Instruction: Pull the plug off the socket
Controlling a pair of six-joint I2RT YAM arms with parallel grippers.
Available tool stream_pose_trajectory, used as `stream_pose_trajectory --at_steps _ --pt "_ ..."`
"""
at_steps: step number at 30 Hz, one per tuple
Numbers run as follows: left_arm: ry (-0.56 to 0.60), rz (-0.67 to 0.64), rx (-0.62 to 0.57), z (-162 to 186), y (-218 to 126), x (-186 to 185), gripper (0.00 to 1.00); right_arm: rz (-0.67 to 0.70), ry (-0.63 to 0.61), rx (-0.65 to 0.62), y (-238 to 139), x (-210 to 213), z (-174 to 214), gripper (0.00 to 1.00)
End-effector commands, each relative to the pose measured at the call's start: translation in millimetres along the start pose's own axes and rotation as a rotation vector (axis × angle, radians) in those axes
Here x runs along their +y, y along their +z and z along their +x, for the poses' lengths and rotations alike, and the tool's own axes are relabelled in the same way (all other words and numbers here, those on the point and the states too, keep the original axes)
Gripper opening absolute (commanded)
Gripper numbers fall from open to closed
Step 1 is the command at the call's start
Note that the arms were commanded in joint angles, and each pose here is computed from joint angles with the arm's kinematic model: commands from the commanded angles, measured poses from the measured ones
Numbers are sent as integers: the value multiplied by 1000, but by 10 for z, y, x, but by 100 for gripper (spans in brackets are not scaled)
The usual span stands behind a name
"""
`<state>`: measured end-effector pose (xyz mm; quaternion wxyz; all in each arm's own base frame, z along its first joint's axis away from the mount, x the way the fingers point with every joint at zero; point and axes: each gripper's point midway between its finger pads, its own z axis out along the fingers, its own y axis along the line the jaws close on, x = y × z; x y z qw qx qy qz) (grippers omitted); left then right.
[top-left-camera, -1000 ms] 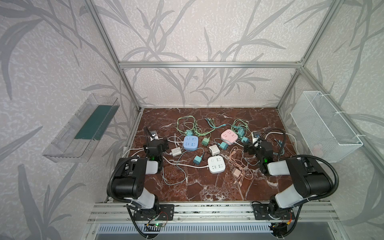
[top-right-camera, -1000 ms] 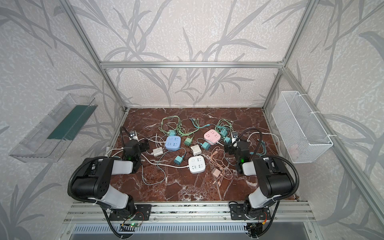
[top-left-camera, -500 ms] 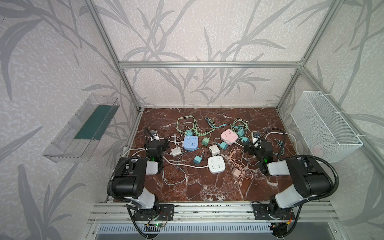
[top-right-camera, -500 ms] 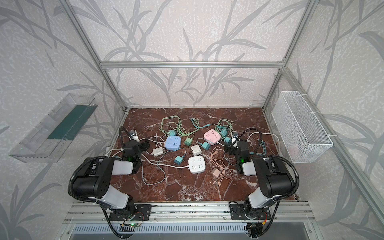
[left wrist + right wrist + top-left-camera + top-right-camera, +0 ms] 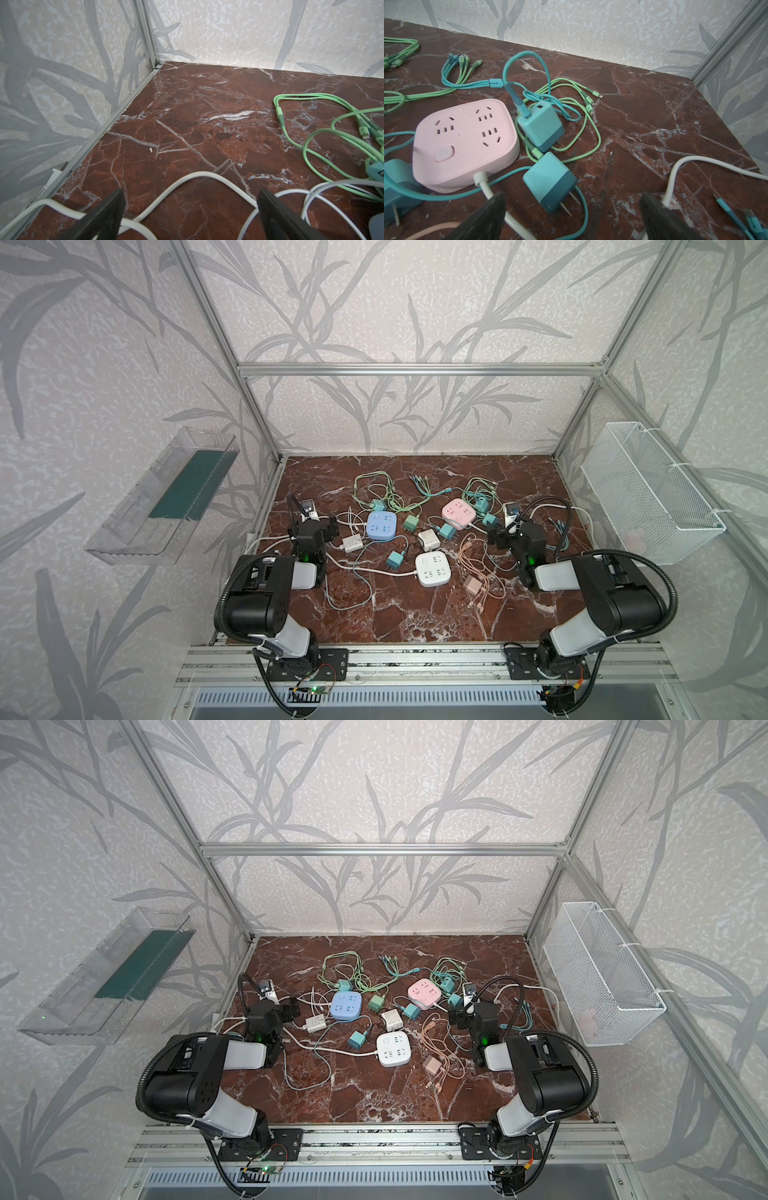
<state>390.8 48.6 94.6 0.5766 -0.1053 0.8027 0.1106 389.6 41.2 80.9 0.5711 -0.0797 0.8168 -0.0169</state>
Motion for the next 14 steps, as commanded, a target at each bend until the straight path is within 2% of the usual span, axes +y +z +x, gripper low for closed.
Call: stream_pose_trajectory --at_steps 1,14 --pt "2 4 -17 -24 0 1 99 13 7 -46 24 -34 -135 99" --pt "2 4 -15 -21 1 1 99 10 10 -45 27 -36 -138 99"
